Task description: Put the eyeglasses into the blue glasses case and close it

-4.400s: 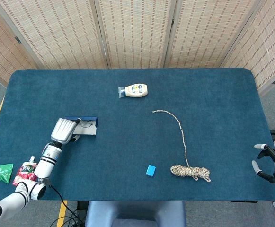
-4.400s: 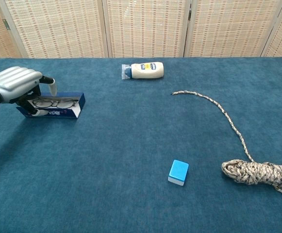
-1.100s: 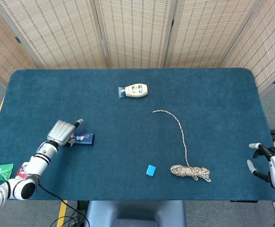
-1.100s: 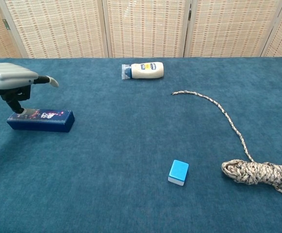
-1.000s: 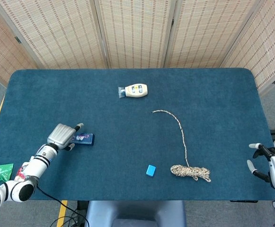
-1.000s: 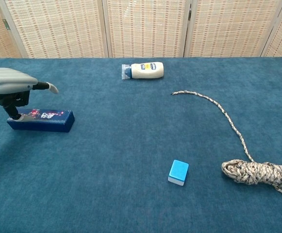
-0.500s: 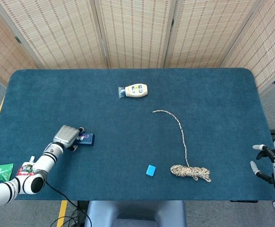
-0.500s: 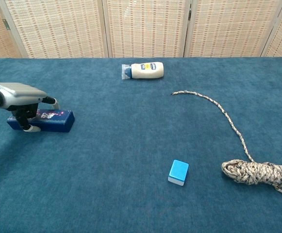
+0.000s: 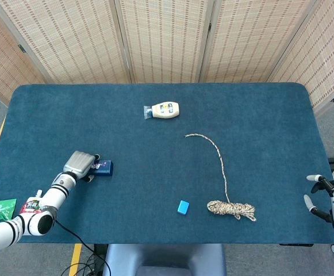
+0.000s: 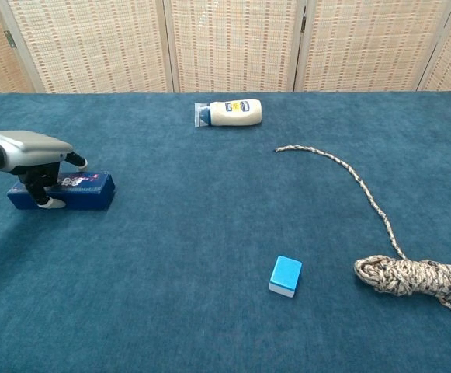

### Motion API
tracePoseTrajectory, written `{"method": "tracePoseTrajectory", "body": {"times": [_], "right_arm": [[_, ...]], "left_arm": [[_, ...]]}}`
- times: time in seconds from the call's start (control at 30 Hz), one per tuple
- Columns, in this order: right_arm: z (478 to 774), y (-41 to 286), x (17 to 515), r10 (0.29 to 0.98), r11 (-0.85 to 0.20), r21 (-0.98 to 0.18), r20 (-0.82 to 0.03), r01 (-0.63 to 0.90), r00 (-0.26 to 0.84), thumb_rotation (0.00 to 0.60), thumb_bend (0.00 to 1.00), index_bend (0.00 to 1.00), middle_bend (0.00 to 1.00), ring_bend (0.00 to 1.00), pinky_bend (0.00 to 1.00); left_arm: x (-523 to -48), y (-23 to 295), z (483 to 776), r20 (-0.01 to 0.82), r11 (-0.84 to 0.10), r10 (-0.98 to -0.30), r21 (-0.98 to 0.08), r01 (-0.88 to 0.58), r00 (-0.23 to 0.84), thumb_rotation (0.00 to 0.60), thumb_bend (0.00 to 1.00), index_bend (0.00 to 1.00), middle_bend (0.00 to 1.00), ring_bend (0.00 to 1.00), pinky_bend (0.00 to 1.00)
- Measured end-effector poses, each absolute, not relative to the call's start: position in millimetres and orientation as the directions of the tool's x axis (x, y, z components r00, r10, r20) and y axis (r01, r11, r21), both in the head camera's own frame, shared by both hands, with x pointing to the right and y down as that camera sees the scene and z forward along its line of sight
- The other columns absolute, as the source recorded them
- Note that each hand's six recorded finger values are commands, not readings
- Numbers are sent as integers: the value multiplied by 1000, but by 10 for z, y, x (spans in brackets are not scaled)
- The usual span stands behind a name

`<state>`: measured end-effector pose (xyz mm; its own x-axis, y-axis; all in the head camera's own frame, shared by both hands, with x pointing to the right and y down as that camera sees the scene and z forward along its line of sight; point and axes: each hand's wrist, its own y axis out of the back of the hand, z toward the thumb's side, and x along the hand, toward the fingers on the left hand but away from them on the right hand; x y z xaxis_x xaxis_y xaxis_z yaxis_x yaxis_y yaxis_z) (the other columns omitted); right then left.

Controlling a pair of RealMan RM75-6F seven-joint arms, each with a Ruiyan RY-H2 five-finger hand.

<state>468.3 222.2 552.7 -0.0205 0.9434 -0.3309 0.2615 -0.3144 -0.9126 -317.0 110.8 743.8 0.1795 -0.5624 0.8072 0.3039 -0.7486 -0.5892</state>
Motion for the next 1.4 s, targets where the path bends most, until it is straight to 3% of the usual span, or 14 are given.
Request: {"method": "tracePoseTrajectory", "body": {"times": [0.2, 0.53, 0.7, 1.03, 1.17, 1.4], "right_arm": [[5518, 2194, 4663, 945, -313, -914, -327, 259, -12, 600, 336, 333, 555, 487, 326], [5521, 2184, 4682, 934, -349, -911, -358, 220, -2, 600, 336, 333, 510, 439, 326], [5553, 2174, 4671, 922, -378, -902, -386, 207, 4, 600, 336, 333, 480, 388, 326], [5577, 2150, 4638, 919, -389, -899, -392, 202, 23, 600, 336, 333, 465, 371, 326], [5576, 2144, 4625, 921, -387, -901, -388, 195, 32, 600, 336, 333, 465, 371, 326], [5578, 2129, 4570, 924, -379, -901, -379, 213, 42, 600, 336, 333, 465, 371, 326]], "left_arm": [[-3204, 1088, 7285, 778, -732, -603, -627, 266, 177, 600, 337, 13, 966, 928, 971], [-3527, 1098, 6958, 657, -653, -747, -754, 77, 95, 600, 337, 109, 626, 589, 810], [-3726, 1186, 6747, 568, -567, -821, -823, 40, 50, 600, 336, 169, 515, 493, 708], [-4034, 1637, 6286, 359, -359, -933, -933, -20, 6, 600, 330, 205, 442, 395, 561], [-4111, 1844, 6152, 330, -329, -944, -944, -17, -5, 600, 330, 205, 442, 394, 559], [-4293, 2120, 5950, 354, -354, -934, -935, 6, -43, 600, 329, 211, 436, 390, 540]]}}
